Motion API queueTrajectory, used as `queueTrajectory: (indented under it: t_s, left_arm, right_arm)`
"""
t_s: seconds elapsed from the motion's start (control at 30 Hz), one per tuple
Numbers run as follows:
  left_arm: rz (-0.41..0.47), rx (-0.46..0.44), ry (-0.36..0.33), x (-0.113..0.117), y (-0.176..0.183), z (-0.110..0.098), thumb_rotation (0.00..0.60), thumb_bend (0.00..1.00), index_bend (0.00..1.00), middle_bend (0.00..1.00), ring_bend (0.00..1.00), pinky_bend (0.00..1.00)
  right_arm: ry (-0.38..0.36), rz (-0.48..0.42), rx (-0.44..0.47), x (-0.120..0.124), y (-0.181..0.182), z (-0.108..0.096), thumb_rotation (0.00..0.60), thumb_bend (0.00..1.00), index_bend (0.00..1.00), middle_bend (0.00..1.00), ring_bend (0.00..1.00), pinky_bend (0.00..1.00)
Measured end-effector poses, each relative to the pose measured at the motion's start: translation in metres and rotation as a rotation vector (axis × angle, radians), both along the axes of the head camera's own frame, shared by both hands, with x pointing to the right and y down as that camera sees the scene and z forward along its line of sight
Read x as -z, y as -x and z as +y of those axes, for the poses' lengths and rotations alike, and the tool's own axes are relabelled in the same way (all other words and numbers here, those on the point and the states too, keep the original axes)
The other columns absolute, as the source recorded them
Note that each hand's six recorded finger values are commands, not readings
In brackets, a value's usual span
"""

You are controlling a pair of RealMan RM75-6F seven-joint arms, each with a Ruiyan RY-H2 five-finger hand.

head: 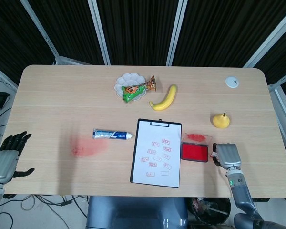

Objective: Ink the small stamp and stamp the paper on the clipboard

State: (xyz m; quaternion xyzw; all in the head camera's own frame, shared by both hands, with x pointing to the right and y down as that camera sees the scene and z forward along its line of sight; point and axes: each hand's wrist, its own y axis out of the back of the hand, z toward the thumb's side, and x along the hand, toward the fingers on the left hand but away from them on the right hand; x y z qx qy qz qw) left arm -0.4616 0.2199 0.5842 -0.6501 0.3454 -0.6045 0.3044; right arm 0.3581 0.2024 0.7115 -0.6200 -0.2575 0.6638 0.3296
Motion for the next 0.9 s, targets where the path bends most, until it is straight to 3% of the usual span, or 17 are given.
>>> queueTrajectory:
  t_s: [0.27,0.6,0.9]
  left_arm:
    - [0.002,0.001,0.001,0.000,0.000,0.000,0.600,0.02,0.00,0.00,0.00,0.00]
    - [0.000,-0.005,-0.003,0.000,0.000,0.000,0.600,0.02,0.00,0.00,0.00,0.00]
    - [0.011,0.002,0.004,0.000,0.000,-0.001,0.600,0.02,0.00,0.00,0.00,0.00]
  right_arm:
    - [-0.021,-0.065,0.006,0.007,0.008,-0.001,0.600,0.67,0.79,0.71,0.81,0.82]
    - [-0.073,-0.276,0.001,0.019,0.054,-0.006,0.600,0.71,0.84,0.74,0.84,0.82]
    - [-0.069,-0.272,-0.049,0.004,0.067,-0.013,0.600,0.71,0.84,0.75,0.85,0.82]
